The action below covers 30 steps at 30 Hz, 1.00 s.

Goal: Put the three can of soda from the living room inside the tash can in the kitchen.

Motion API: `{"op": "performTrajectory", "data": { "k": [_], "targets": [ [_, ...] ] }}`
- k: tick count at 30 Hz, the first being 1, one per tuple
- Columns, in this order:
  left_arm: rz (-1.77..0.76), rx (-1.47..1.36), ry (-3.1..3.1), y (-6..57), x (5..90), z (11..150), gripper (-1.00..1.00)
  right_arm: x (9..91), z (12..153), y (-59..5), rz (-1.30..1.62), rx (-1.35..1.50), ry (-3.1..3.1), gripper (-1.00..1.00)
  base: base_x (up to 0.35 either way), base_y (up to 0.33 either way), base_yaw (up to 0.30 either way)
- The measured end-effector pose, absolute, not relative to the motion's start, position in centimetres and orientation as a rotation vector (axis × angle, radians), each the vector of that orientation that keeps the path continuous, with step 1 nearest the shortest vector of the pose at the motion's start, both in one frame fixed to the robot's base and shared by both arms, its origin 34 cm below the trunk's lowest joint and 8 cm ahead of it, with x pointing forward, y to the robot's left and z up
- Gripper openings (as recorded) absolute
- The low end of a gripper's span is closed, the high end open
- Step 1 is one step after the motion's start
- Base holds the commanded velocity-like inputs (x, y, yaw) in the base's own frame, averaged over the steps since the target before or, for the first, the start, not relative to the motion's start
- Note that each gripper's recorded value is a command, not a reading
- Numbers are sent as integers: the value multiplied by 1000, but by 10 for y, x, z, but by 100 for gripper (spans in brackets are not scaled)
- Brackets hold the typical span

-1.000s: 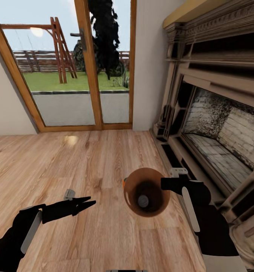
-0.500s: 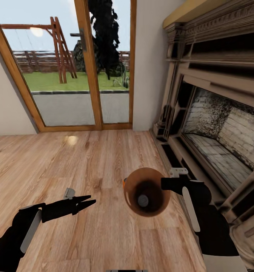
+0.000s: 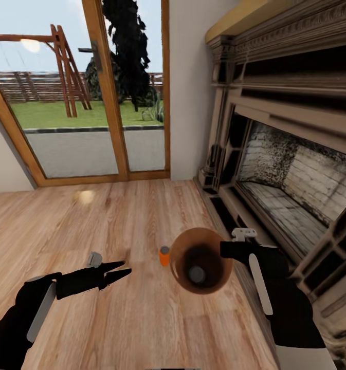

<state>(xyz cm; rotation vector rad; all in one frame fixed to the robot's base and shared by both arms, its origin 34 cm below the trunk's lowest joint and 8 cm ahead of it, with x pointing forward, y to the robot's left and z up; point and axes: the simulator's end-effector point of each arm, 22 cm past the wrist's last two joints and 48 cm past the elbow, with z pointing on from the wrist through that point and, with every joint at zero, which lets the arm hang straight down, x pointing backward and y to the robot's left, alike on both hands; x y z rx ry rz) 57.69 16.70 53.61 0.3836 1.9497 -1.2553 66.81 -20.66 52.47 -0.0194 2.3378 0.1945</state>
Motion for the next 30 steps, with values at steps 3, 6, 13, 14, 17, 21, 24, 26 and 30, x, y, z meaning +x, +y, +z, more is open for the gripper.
{"op": "performTrajectory", "data": {
  "k": [3,6,13,14,17,21,24,26,30],
  "targets": [
    [-1254,385,1947,167,577,538,100,668,527,-207,192,-21,2334,-100,289,165,-199],
    [-1253,385,1947,168,577,538,100,668,529,-205,198,-25,2331,-100,304,191,-194],
    [-1253,401,1949,165,574,540,100,668,533,-204,195,-31,2323,-100,305,229,-180],
    [-1253,404,1949,165,574,540,100,668,534,-204,195,-32,2322,-100,302,248,-165],
    [-1251,406,1948,165,574,541,100,667,536,-203,199,-32,2319,-100,302,249,-162],
    [-1250,408,1946,165,574,543,100,667,538,-203,197,-34,2316,-100,302,246,-160],
    [-1249,410,1943,165,574,544,100,667,539,-202,197,-35,2313,-100,302,242,-159],
    [-1247,412,1942,165,573,545,100,667,541,-203,198,-34,2311,-100,302,237,-159],
    [-1244,415,1940,164,573,546,100,667,543,-204,194,-32,2307,-100,303,224,-159]
  ]
}}
